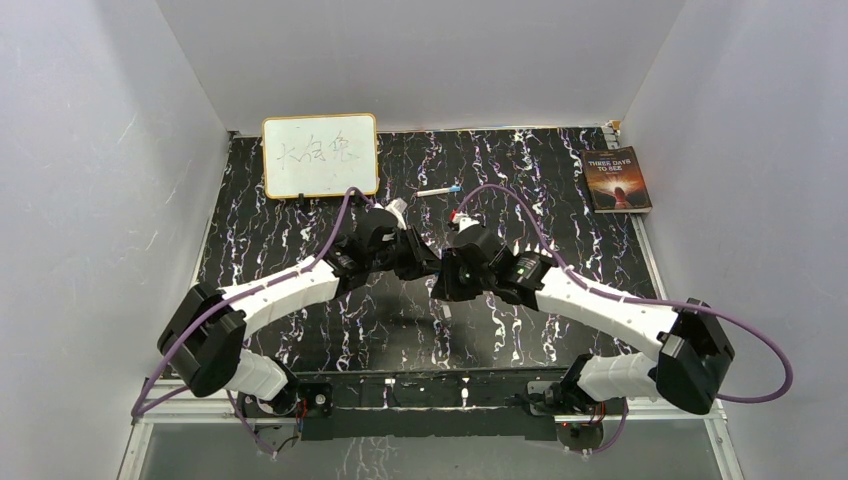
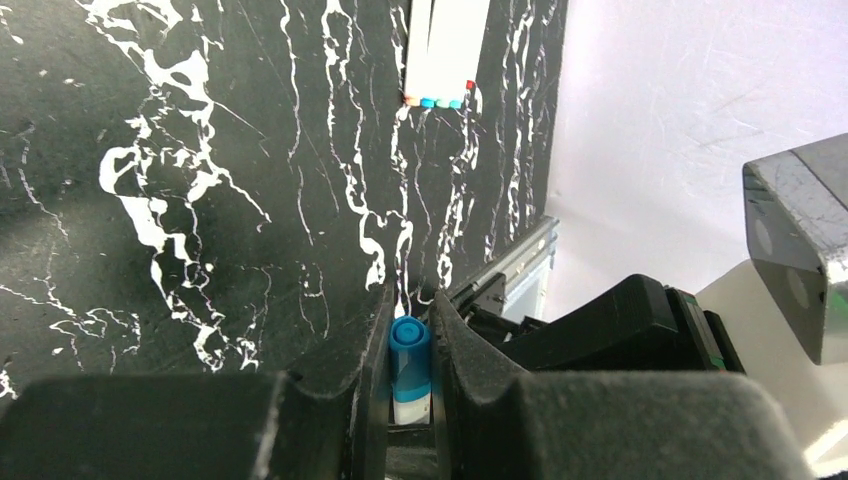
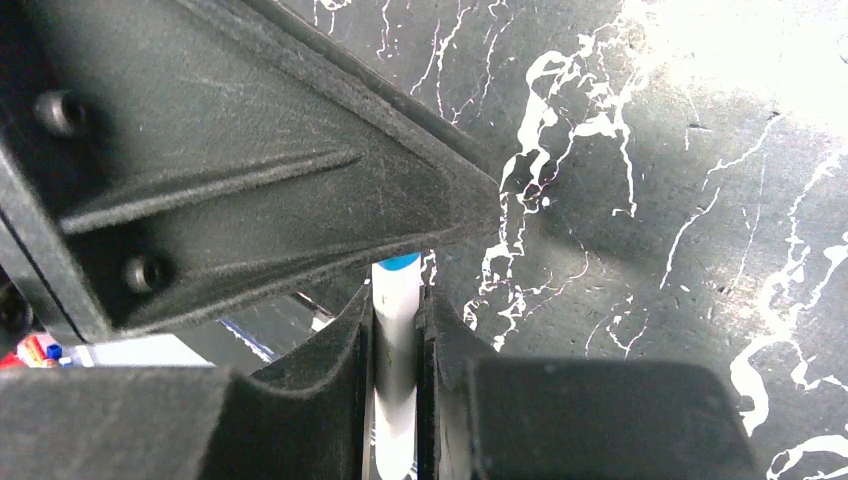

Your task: Open the pen caps

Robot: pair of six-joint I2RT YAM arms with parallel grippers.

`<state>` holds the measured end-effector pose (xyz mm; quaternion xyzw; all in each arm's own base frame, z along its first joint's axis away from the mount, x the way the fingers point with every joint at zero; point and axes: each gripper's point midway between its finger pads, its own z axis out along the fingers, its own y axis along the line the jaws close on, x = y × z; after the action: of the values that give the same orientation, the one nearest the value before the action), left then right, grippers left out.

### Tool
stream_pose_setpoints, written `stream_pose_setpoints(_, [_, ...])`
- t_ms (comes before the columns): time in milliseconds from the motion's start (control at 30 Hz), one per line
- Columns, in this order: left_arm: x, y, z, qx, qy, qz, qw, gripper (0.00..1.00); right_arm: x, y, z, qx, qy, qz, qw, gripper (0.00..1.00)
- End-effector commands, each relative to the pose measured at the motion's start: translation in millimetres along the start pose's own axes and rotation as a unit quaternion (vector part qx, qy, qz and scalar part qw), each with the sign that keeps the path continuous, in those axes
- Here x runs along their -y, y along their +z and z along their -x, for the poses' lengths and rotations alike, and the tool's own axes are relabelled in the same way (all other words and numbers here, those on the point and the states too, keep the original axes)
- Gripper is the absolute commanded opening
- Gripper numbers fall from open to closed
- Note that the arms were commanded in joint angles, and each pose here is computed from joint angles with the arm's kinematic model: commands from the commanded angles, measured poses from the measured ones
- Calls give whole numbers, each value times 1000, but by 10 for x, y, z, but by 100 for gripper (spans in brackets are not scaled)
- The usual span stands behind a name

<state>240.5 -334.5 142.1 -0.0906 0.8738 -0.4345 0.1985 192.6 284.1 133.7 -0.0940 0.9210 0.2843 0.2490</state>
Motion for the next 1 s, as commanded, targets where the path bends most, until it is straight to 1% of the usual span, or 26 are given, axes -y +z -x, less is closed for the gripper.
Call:
stream_pose_setpoints(0, [-89, -94, 277, 23, -7, -2, 1000, 0, -209, -180, 42, 24, -4, 44, 999, 0])
stream_pose_setpoints(133, [-247, -243, 659, 55, -28, 3, 998, 0, -161, -240, -84, 15, -2, 46, 999, 0])
stream_pose_setpoints(267, [-353, -350, 947, 68, -40, 6, 997, 0, -111, -233, -206, 5, 0, 42, 999, 0])
stream_pose_setpoints(433, [-499, -494, 1153, 84, -51, 13, 995, 0, -24, -219, -276, 0, -1, 29, 1000, 0])
stream_pose_setpoints(500, [-547, -545, 1176, 85, -40, 26, 995, 0, 53, -215, -220, 12, -5, 5, 1000, 0])
stream_pose_setpoints(600, [-745, -599, 1115, 78, -22, 76, 994, 0, 327, -225, -39, 34, -18, -83, 996, 0])
stream_pose_setpoints(733, [-989, -725, 967, 72, -7, 127, 989, 0, 958, -255, 270, 43, -21, -240, 970, 0])
stream_pose_setpoints(800, [-1110, -761, 888, 67, -6, 147, 987, 0, 1248, -259, 420, 44, -12, -291, 956, 0])
stream_pose_setpoints(967, [-1313, -782, 754, 55, -8, 174, 983, 0, 1840, -211, 687, 38, 14, -364, 930, 0])
